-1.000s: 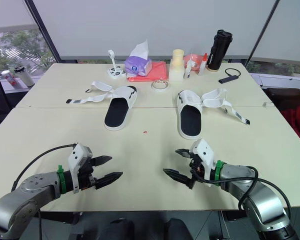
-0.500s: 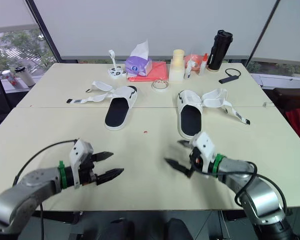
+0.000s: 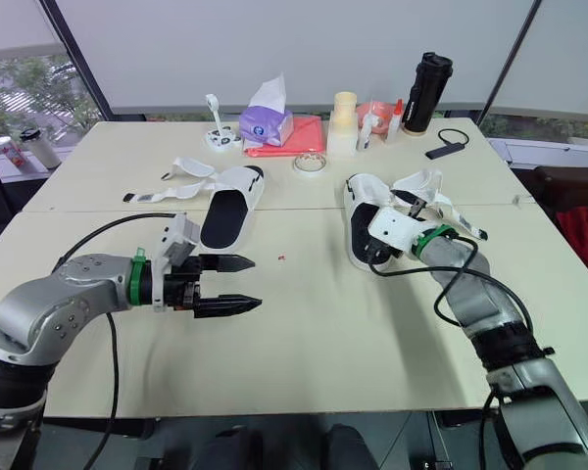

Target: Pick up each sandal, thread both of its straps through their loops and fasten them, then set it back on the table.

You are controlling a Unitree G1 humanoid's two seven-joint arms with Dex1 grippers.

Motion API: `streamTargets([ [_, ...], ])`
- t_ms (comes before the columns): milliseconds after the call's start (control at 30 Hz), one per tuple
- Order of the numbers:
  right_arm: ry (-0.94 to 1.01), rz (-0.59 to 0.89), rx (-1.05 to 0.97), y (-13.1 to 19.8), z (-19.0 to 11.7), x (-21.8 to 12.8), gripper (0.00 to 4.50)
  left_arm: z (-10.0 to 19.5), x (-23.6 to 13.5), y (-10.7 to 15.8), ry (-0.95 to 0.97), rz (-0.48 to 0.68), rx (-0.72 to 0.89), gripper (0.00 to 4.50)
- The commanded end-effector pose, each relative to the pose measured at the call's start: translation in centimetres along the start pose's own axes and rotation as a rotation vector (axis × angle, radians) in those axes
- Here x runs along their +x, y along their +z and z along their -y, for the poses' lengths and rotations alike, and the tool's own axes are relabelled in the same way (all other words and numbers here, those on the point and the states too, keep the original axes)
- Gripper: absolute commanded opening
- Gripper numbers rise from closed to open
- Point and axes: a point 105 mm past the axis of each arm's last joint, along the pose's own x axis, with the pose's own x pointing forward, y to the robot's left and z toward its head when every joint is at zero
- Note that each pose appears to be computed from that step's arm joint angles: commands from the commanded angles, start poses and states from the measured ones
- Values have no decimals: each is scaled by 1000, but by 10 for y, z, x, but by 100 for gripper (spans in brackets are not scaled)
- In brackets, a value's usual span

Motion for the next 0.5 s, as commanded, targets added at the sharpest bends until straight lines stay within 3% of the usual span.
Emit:
streamTargets([
  [33, -79, 25, -114, 6, 14, 14, 450, 1, 0, 5, 7, 17, 35, 436],
  [167, -116, 20, -172, 6, 16, 32, 450, 1, 1, -1, 32, 19, 18, 436],
  [400, -51, -40, -361, 5, -8, 64, 450, 0, 5, -3, 84, 65, -14, 436],
  [500, -48, -62, -436, 2, -10, 67, 361, 1, 6, -4, 97, 73, -18, 450],
])
